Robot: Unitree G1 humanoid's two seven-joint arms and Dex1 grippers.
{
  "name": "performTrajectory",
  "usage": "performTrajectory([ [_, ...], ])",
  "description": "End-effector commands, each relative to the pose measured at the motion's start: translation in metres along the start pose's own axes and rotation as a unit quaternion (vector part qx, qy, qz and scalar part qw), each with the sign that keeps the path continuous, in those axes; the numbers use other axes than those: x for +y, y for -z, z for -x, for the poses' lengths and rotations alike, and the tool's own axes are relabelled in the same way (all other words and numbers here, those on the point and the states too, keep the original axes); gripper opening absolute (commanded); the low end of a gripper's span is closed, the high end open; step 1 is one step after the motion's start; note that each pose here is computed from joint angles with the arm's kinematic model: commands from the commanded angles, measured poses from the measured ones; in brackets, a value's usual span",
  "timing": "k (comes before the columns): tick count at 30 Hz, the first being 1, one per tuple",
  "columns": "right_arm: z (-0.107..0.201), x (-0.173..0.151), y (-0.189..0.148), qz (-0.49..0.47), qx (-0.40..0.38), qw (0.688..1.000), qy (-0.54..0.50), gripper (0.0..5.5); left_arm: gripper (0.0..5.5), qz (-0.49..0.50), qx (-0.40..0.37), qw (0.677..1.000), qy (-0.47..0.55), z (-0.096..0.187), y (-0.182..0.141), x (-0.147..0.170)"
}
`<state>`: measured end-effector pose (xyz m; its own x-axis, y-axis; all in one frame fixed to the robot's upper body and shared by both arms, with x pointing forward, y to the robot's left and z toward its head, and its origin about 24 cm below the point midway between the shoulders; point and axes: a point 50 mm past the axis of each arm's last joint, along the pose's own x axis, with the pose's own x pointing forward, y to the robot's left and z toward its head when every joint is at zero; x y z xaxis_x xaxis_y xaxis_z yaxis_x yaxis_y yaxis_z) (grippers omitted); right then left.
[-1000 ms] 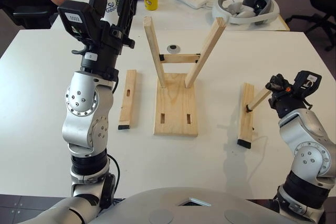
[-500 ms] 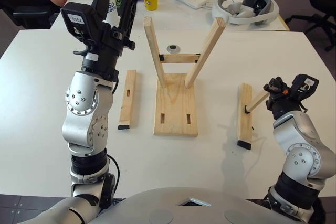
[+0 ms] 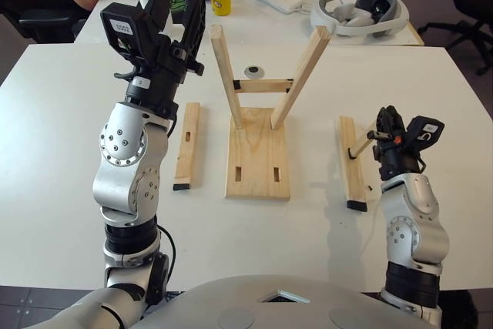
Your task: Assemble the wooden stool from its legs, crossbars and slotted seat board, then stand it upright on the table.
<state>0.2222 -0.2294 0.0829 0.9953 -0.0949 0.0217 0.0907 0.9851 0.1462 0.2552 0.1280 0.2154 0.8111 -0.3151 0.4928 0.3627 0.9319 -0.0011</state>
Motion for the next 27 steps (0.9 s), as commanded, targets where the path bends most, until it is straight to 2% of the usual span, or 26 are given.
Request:
performTrajectory([
  [1, 0.020, -0.007, 0.042, 0.000, 0.070, 0.998, -0.002, 0.41, 2.30, -0.001, 0.005, 1.000, 0.017, -0.004, -0.001, -0.002],
  [7, 0.042, -0.016, 0.061, 0.012, 0.077, 0.997, -0.016, 0.41, 2.30, 0.002, 0.005, 1.000, 0.024, -0.005, -0.002, -0.003],
  [14, 0.049, -0.015, 0.067, 0.006, 0.069, 0.997, -0.031, 0.41, 2.30, 0.004, 0.007, 1.000, 0.028, -0.005, -0.001, -0.005],
  [20, 0.071, -0.020, 0.090, 0.014, 0.102, 0.994, -0.033, 0.40, 2.30, 0.006, 0.009, 0.999, 0.040, -0.008, 0.000, -0.006],
  [27, 0.082, -0.024, 0.105, 0.029, 0.123, 0.991, -0.045, 0.40, 2.30, 0.004, 0.009, 0.999, 0.050, -0.010, 0.000, -0.008],
])
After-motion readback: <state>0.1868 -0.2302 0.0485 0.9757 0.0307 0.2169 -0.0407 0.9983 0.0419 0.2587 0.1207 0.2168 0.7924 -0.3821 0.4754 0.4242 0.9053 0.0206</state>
